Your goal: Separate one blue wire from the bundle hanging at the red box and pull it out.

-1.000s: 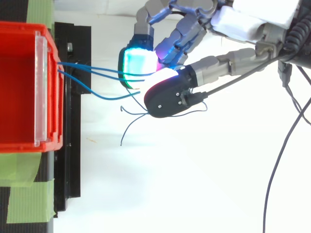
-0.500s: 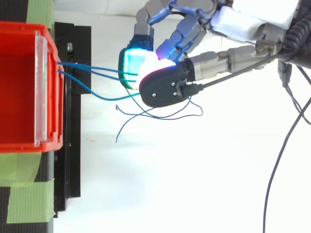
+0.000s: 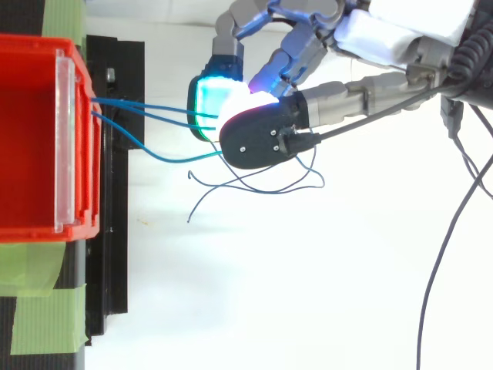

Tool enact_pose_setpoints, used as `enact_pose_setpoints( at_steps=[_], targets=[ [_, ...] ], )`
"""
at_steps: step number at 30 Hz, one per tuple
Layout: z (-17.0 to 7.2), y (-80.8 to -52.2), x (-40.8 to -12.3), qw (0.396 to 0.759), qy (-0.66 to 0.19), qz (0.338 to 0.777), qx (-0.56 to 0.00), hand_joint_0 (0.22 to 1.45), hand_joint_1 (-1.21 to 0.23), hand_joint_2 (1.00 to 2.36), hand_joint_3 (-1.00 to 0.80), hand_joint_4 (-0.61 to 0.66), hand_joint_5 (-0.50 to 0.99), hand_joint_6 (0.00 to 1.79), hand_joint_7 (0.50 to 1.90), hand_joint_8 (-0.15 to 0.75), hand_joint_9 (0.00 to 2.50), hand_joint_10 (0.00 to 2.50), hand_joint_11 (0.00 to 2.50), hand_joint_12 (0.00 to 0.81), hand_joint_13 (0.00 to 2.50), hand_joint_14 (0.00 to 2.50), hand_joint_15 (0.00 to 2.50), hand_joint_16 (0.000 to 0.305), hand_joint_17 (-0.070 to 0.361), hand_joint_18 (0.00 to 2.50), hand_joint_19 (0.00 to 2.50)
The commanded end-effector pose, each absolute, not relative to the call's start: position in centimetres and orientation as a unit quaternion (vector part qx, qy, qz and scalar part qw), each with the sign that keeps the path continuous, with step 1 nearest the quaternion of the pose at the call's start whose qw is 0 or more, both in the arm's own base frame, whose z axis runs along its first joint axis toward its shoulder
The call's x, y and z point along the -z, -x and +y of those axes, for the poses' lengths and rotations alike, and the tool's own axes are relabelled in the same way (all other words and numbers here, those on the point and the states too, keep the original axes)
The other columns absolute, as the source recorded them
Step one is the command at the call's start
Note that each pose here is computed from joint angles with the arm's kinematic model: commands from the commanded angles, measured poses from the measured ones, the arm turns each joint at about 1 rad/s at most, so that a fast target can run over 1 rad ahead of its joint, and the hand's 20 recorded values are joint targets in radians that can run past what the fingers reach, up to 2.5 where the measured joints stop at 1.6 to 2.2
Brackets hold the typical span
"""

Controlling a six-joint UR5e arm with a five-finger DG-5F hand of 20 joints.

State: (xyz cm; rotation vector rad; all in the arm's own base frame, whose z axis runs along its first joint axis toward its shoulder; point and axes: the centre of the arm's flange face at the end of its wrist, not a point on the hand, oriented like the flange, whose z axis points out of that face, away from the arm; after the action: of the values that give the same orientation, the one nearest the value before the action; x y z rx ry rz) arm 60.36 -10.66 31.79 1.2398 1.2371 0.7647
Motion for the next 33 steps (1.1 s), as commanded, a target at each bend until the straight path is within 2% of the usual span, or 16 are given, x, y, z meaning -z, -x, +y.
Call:
enact_pose_setpoints(
  at_steps=[1,7,16,22,25,27,33],
  targets=[
    [-10.65,-60.37,-31.83,0.577,-0.531,0.526,-0.329,0.61,-0.68,1.02,-0.16,0.15,-0.21,0.93,1.01,0.363,1.17,0.01,1.38,0.418,1.29,0.02,1.25,0.058,0.131,0.86,0.7],
    [-10.5,-60.4,-31.83,0.566,-0.547,0.51,-0.347,0.62,-0.68,1.02,-0.17,0.17,-0.21,0.93,1.0,0.364,1.14,0.01,1.37,0.375,1.42,0.01,1.42,0.059,0.133,0.87,0.71],
    [-10.49,-60.42,-31.74,0.564,-0.551,0.506,-0.35,0.62,-0.7,1.02,-0.18,0.16,-0.21,0.93,0.98,0.355,1.14,0.01,1.37,0.371,1.42,0.01,1.45,0.058,0.131,0.88,0.72],
    [-10.49,-60.42,-31.74,0.564,-0.551,0.506,-0.35,0.62,-0.78,1.02,-0.2,0.18,-0.22,0.91,1.0,0.343,1.07,0.02,1.36,0.381,1.34,0.02,1.41,0.059,0.132,0.83,0.7],
    [-10.5,-60.4,-31.83,0.564,-0.551,0.506,-0.351,0.62,-0.81,1.02,-0.22,0.19,-0.22,0.91,1.0,0.348,1.06,0.02,1.36,0.389,1.33,0.02,1.4,0.059,0.132,0.82,0.7],
    [-10.4,-60.42,-31.72,0.563,-0.551,0.507,-0.35,0.59,-0.81,1.01,-0.32,0.19,-0.22,0.91,0.99,0.346,1.06,0.02,1.36,0.393,1.33,0.02,1.4,0.059,0.132,0.81,0.71],
    [-10.4,-60.42,-31.72,0.563,-0.551,0.507,-0.35,0.56,-0.81,1.01,-0.44,0.2,-0.22,0.91,0.99,0.35,1.05,0.01,1.35,0.399,1.33,0.02,1.4,0.06,0.135,0.82,0.7]
  ],
)
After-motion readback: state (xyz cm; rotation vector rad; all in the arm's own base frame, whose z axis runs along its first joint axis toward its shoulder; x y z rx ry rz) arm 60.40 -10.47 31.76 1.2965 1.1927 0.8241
